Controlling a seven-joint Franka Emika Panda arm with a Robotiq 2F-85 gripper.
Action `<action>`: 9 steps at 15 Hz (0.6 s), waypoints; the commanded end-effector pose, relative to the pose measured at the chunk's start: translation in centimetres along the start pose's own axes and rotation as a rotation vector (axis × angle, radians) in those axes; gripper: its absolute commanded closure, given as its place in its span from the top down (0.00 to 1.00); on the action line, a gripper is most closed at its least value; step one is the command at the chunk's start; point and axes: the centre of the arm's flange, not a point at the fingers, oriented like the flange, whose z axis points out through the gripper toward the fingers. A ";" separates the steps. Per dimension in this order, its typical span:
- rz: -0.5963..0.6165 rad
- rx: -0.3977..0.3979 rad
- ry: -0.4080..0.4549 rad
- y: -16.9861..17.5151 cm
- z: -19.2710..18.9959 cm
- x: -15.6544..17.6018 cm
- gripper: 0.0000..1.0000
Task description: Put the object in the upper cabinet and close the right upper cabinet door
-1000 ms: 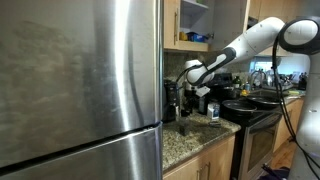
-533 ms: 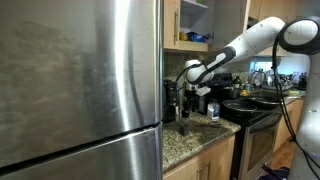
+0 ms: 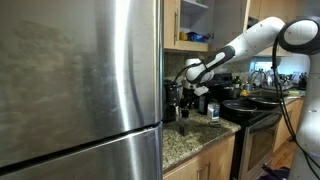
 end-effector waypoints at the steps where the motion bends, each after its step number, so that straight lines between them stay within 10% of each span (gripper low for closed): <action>1: 0.036 -0.013 -0.082 -0.1 -1.3 -1.1 1.00; 9: 0.072 -0.043 -0.068 -0.1 -2.0 -1.6 1.00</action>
